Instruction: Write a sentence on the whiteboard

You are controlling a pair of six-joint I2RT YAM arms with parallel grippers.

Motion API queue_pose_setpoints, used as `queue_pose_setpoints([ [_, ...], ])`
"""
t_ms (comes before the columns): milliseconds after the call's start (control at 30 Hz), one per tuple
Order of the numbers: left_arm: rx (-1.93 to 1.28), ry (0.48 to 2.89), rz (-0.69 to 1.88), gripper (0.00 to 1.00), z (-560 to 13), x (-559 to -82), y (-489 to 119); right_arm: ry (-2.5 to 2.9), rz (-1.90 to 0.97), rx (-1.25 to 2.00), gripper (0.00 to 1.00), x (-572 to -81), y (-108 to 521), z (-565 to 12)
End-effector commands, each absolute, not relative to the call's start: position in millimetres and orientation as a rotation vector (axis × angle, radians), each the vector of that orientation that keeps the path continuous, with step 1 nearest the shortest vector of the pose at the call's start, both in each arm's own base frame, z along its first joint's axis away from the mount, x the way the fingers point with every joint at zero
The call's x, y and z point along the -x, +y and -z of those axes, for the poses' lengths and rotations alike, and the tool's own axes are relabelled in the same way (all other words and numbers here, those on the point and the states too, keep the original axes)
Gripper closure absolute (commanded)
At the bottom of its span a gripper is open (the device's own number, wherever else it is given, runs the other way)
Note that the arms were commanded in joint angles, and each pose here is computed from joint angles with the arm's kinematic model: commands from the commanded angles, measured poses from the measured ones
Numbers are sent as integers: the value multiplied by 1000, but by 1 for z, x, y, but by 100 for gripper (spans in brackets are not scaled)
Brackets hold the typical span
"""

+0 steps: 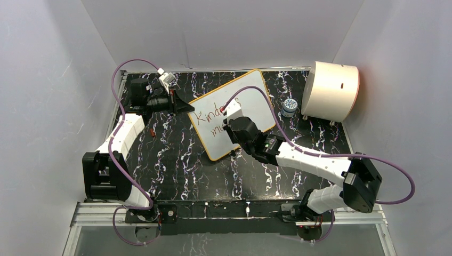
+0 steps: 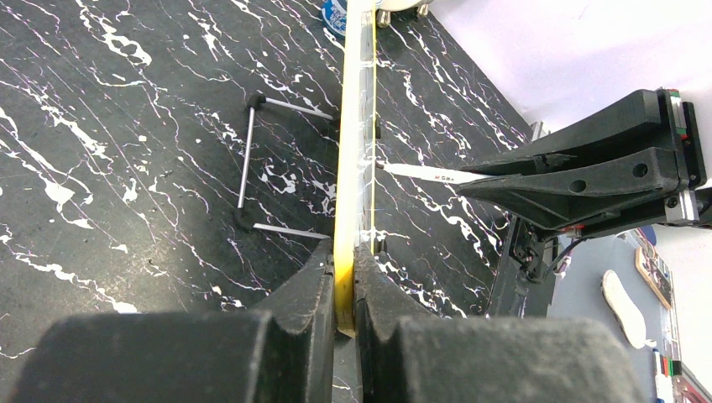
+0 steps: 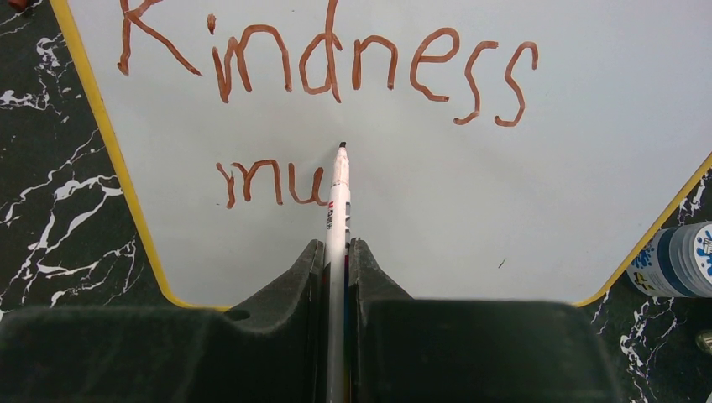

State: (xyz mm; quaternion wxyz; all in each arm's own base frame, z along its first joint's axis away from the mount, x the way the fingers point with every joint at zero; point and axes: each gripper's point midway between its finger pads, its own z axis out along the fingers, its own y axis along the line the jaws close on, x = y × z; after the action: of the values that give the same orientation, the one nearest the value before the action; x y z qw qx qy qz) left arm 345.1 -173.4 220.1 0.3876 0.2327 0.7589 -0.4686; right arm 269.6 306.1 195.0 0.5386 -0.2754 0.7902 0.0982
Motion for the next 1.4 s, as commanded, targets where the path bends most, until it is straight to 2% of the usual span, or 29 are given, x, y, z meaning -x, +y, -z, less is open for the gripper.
queue_pose_setpoints([
  [0, -596, 2088, 1217, 100, -174, -326, -181, 1805, -274, 594, 100, -282, 318, -227],
  [1000, -596, 2091, 1219, 100, -173, -326, -181, 1980, -223, 713, 100, -262, 301, -174],
  [1367, -597, 2092, 1219, 100, -173, -326, -182, 1986, -202, 701, 100, -263, 298, -171],
])
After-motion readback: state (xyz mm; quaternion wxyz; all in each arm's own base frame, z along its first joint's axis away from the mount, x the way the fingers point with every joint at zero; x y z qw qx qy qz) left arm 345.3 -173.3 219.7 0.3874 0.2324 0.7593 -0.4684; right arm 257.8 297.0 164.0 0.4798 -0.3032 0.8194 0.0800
